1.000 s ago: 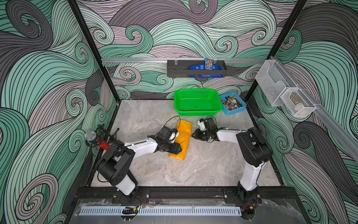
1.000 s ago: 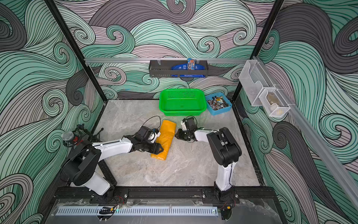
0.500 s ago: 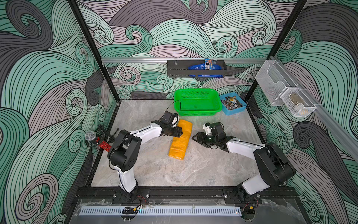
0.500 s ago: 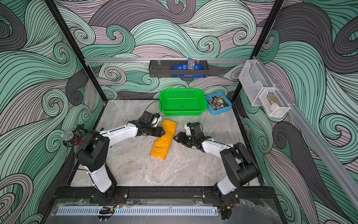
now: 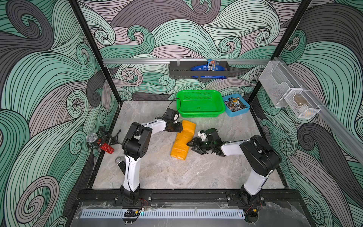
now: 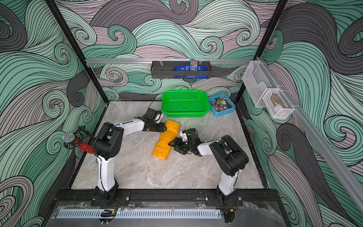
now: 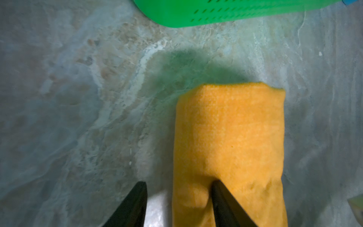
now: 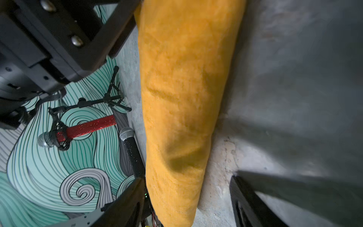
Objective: Roll up the pillowcase
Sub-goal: Pick up the pillowcase at the center of the board.
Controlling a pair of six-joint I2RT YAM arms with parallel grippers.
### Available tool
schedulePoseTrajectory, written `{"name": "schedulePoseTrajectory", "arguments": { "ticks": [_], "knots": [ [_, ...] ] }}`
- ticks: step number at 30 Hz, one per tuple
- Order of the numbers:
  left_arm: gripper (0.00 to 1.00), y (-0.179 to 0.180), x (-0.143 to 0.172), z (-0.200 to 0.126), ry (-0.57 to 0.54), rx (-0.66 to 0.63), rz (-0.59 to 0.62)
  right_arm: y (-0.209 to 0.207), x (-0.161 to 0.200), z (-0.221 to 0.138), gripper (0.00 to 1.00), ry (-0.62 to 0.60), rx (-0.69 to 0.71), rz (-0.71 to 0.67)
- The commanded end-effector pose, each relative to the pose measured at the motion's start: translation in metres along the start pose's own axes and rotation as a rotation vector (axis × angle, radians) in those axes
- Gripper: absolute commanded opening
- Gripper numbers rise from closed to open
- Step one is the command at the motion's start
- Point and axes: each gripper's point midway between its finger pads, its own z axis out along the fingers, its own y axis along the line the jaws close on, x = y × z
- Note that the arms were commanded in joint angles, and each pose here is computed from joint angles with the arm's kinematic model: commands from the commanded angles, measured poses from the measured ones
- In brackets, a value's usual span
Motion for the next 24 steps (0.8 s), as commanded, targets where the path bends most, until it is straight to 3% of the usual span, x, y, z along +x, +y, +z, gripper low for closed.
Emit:
{"name": "schedulePoseTrajectory", "arguments": {
  "ticks": [1, 11, 17, 20, 24],
  "knots": [
    [0.53, -0.005, 0.007, 0.009, 0.035, 0.046, 0.022, 0.014, -0.004, 0.009, 0.72, 0.024, -0.071, -0.007],
    [0.45, -0.012, 0.035, 0.015, 0.124, 0.120, 0.023, 0.033, -0.027, 0.028, 0.64, 0.005, -0.225, 0.035],
    [0.45, -0.013, 0.038, 0.010, 0.137, 0.125, 0.030, 0.045, -0.042, 0.032, 0.42, -0.026, -0.271, 0.028],
    [0.46, -0.016, 0.029, 0.001, 0.114, 0.129, 0.030, 0.055, -0.044, 0.027, 0.26, -0.038, -0.300, 0.017],
    [0.49, -0.023, 0.014, -0.015, 0.071, 0.143, 0.026, 0.066, -0.041, 0.015, 0.13, -0.059, -0.328, 0.014]
  ]
}}
